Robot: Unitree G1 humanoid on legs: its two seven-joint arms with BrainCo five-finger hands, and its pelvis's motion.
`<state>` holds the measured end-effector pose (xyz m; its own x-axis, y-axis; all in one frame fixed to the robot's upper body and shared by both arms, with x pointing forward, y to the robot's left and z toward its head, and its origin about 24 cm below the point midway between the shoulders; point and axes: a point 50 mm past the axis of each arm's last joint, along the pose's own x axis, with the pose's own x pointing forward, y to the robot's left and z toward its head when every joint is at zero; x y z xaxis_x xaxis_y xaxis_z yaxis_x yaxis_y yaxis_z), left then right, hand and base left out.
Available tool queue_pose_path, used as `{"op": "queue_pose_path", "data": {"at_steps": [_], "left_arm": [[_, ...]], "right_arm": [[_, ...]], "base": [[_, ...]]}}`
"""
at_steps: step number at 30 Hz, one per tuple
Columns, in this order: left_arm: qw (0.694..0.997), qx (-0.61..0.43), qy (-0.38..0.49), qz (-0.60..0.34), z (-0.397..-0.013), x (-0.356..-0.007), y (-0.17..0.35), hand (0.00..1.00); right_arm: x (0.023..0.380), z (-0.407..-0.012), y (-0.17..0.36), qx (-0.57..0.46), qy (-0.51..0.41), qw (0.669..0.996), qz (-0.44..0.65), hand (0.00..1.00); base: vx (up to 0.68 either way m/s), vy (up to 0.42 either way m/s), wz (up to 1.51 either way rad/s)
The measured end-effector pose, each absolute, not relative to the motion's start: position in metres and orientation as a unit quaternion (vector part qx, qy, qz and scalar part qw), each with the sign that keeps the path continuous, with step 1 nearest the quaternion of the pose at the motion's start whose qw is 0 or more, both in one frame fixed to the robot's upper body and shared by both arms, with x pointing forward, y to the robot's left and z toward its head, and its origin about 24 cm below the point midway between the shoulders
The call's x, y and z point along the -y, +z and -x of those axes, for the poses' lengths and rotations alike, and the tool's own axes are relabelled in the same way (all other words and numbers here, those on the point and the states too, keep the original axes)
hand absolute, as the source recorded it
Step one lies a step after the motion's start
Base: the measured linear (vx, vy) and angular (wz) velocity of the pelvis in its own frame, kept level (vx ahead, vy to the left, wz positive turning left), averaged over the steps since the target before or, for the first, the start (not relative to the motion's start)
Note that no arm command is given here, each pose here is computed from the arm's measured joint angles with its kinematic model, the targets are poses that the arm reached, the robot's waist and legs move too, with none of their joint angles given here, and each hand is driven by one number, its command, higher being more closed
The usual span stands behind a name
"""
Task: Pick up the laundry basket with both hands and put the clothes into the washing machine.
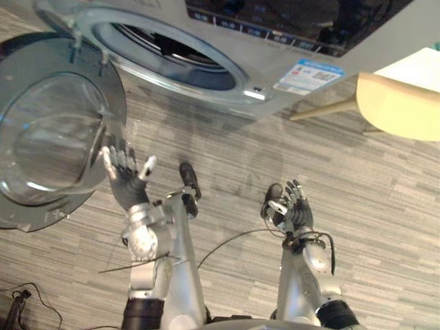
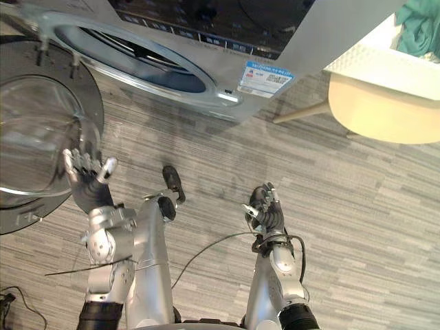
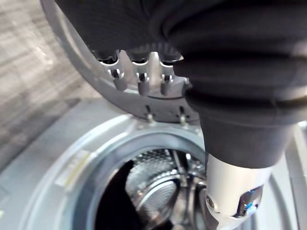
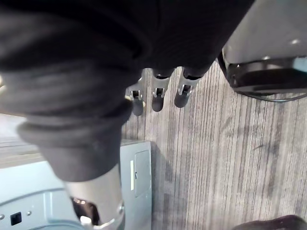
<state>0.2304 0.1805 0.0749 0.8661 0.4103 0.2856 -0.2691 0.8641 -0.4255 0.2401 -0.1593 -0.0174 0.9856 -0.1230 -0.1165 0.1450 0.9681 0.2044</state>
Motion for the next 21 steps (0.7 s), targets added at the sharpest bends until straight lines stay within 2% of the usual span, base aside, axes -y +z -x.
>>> {"op": "queue_pose_path", "data": {"at_steps": [2,4,5,8,15,18,21], "left_arm": [[0.97,0.09,0.154,0.168,-0.226,-0.172,0.033,0.0],[0.98,0.004,0.138,0.145,-0.22,-0.167,-0.003,0.0],[0.982,-0.051,0.13,0.128,-0.214,-0.164,-0.025,0.0],[0.98,-0.125,0.119,0.097,-0.204,-0.161,-0.054,0.0],[0.939,-0.302,0.163,0.034,-0.161,-0.18,-0.115,0.0],[0.923,-0.341,0.177,0.012,-0.149,-0.189,-0.127,0.0],[0.906,-0.378,0.191,-0.011,-0.138,-0.197,-0.136,0.0]], "right_arm": [[0.168,-0.235,-0.032,-0.087,-0.082,0.988,-0.094,0.0],[0.168,-0.231,-0.041,-0.11,-0.086,0.986,-0.092,0.0],[0.169,-0.228,-0.048,-0.128,-0.088,0.984,-0.088,0.0],[0.167,-0.219,-0.064,-0.172,-0.086,0.979,-0.068,0.0],[0.162,-0.167,-0.115,-0.317,-0.073,0.945,-0.015,0.0],[0.171,-0.157,-0.124,-0.344,-0.105,0.933,-0.026,0.0],[0.187,-0.167,-0.12,-0.333,-0.146,0.931,-0.041,0.0]], "base": [[0.04,-0.097,0.29],[0.07,-0.086,0.25],[0.07,-0.086,0.24],[0.08,-0.081,0.23],[0.14,-0.017,0.07],[0.13,0.043,-0.45],[0.08,0.064,-1.22]]}}
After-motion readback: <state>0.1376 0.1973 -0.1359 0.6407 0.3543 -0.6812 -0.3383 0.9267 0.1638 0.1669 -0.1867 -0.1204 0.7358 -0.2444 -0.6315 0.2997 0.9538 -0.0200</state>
